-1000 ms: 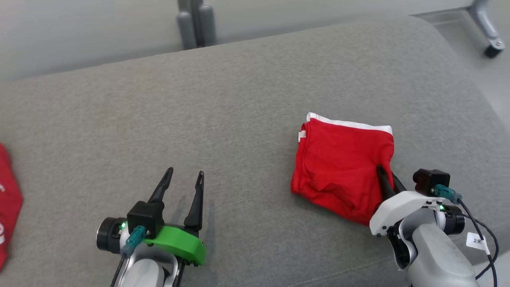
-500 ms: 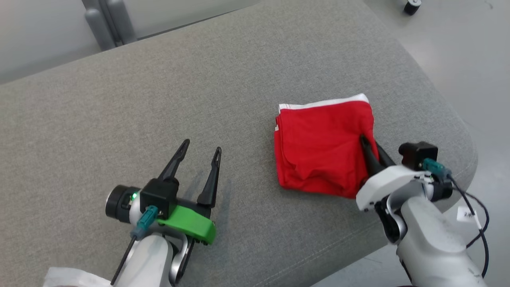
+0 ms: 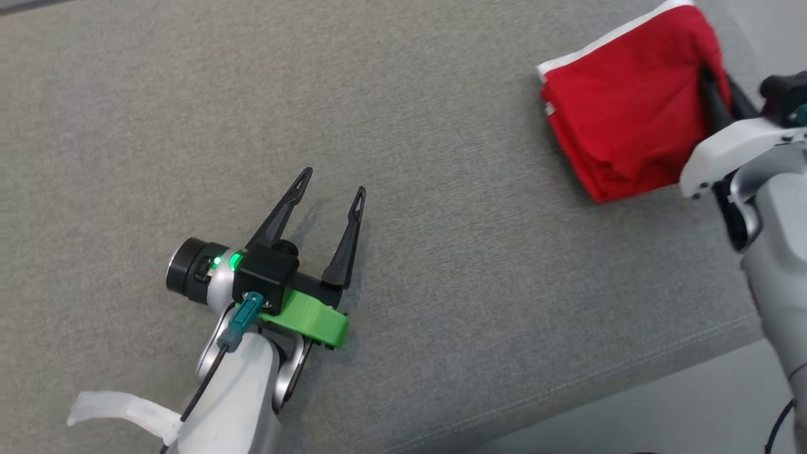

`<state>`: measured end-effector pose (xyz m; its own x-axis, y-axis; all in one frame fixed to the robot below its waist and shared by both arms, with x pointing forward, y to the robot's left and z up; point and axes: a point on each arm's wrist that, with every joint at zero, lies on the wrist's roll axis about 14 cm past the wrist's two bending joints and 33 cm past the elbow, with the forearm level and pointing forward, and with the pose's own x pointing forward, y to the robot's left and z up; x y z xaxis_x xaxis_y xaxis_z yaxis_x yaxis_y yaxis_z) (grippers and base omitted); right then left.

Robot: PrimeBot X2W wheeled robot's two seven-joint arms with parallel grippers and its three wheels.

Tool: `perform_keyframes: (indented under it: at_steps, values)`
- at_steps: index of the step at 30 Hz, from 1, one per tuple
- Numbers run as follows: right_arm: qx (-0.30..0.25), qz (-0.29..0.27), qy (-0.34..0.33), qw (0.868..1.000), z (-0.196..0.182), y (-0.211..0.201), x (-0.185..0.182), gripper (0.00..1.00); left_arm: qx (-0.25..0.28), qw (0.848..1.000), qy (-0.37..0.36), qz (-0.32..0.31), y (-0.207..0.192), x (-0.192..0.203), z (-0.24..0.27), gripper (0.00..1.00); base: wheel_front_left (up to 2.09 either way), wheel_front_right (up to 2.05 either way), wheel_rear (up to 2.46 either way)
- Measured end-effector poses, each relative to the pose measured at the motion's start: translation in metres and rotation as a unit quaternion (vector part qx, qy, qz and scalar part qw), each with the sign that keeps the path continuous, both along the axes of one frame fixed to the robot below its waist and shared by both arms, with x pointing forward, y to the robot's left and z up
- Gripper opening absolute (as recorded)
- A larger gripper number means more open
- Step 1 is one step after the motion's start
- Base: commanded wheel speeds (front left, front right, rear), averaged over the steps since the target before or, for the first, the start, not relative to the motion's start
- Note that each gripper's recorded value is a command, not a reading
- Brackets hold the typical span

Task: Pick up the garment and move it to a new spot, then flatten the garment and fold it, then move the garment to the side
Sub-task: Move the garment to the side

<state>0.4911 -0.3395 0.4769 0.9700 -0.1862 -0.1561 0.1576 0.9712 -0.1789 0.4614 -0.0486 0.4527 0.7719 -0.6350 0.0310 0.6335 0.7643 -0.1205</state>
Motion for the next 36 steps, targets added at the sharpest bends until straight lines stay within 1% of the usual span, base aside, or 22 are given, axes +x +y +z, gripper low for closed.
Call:
perform_keyframes:
  at_steps: [3,9,10,11,13,16,20,22,26,31,36]
  values:
    - [-0.032,-0.010,0.018,0.999,-0.004,-0.021,0.014,0.00,0.011,1.000,0.009,0.017,0.015,0.006,-0.013,1.00,0.00,0.00,0.00]
    - [-0.060,-0.045,0.047,0.996,-0.022,-0.056,0.030,0.01,0.031,0.997,0.034,0.059,0.050,0.014,-0.039,1.00,0.00,0.00,0.00]
    - [-0.065,-0.050,0.052,0.995,-0.024,-0.061,0.030,0.63,0.034,0.997,0.037,0.065,0.055,0.015,-0.042,1.00,0.00,0.00,0.00]
    - [-0.071,-0.057,0.054,0.994,-0.025,-0.067,0.031,1.00,0.036,0.996,0.040,0.069,0.059,0.015,-0.045,1.00,0.00,0.00,0.00]
    - [-0.083,-0.068,0.057,0.993,-0.026,-0.077,0.032,1.00,0.041,0.995,0.046,0.078,0.067,0.015,-0.051,1.00,0.00,0.00,0.00]
    - [-0.099,-0.082,0.040,0.991,-0.017,-0.085,0.037,1.00,0.046,0.994,0.052,0.087,0.074,0.015,-0.055,1.00,0.00,0.00,0.00]
    - [-0.095,-0.087,0.007,0.992,-0.004,-0.075,0.038,1.00,0.049,0.993,0.050,0.094,0.079,0.013,-0.052,1.00,0.00,0.00,0.00]
    - [-0.083,-0.073,-0.011,0.994,-0.001,-0.056,0.042,1.00,0.050,0.992,0.051,0.102,0.083,0.010,-0.050,1.00,0.00,0.00,0.00]
    - [-0.063,-0.009,-0.041,0.997,0.008,0.001,0.049,1.00,0.050,0.990,0.045,0.121,0.091,0.007,-0.040,1.00,0.00,0.00,0.00]
    - [-0.027,0.043,-0.056,0.997,0.011,0.046,0.036,1.00,0.054,0.987,0.039,0.146,0.103,0.000,-0.029,1.00,0.00,0.00,0.00]
    - [0.022,0.081,-0.064,0.994,0.010,0.086,0.020,1.00,0.055,0.982,0.041,0.175,0.121,-0.011,-0.021,1.00,0.00,0.00,0.00]
